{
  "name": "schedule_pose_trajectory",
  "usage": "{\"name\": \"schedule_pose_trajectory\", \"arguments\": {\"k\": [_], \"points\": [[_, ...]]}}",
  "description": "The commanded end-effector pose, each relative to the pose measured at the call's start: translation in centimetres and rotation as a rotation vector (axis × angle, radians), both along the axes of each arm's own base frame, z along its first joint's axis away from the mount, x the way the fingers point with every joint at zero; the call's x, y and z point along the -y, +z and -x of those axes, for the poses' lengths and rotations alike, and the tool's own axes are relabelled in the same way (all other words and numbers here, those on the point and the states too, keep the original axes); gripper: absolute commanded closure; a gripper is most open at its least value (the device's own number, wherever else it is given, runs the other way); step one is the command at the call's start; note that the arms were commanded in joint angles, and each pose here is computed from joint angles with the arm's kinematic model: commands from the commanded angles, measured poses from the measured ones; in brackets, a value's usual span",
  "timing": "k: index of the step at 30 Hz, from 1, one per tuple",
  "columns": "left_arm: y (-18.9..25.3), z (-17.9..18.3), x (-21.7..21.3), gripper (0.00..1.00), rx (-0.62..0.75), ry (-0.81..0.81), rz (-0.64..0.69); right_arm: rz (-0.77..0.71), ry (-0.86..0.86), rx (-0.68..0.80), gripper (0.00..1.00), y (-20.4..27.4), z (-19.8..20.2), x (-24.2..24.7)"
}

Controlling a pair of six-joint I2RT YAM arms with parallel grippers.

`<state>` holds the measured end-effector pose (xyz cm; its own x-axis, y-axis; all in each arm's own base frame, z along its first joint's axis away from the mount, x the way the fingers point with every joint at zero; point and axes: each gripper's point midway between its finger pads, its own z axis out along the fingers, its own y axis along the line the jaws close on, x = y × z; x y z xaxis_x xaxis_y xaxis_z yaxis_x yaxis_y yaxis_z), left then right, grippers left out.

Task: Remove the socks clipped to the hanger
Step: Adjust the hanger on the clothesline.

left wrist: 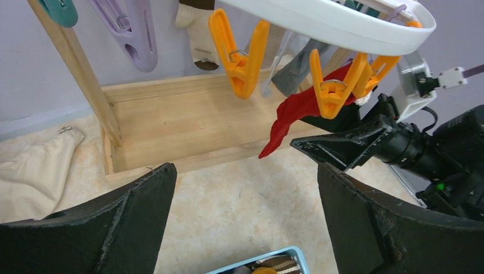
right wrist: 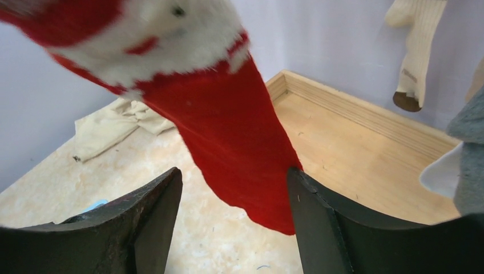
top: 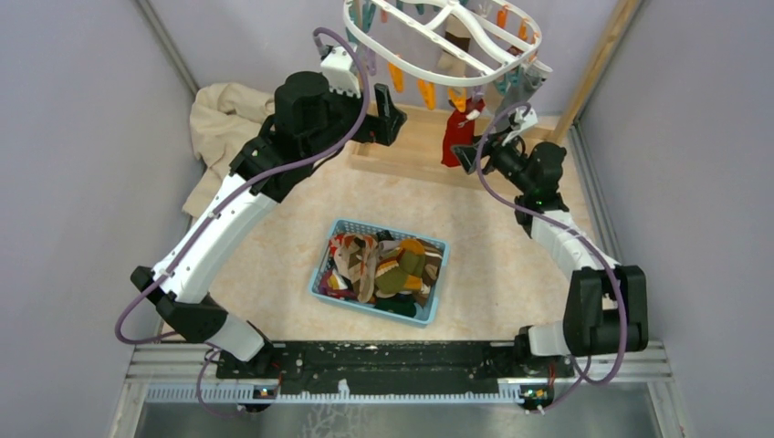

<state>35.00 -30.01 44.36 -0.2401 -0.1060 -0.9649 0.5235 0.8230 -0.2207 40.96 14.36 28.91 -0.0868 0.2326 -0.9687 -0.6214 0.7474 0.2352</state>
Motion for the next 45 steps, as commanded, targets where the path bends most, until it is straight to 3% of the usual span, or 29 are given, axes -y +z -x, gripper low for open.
{"name": "schedule_pose_trajectory", "arguments": {"k": [1,8,29,33,42,45], "points": [[1.0,0.6,-0.7,0.01,0.027,0.006,-0.001,0.017,0.047,0.084,0.32,0.4,-0.8,-0.9],[0.8,0.3,-1.0,0.01,0.035,0.021,-0.024,0.011,0.098,0.112,0.32,-0.1,-2.0,-1.7],[0.3,-0.4,-1.2,0.01,0.04,0.041,-0.071,0.091,0.019,0.175,0.27,-0.1,-6.0,-0.2],[0.3,-0.5,-1.2,0.01,0.04,0.042,-0.07,0.095,0.002,0.171,0.39,-0.1,-6.2,0.0],[0.2,-0.5,-1.1,0.01,0.034,0.036,-0.067,0.042,-0.01,0.182,0.97,1.0,-5.0,0.0],[0.0,-0.4,-0.8,0.01,0.028,0.026,-0.063,0.035,-0.02,0.184,1.0,1.5,-4.2,-0.2]]}}
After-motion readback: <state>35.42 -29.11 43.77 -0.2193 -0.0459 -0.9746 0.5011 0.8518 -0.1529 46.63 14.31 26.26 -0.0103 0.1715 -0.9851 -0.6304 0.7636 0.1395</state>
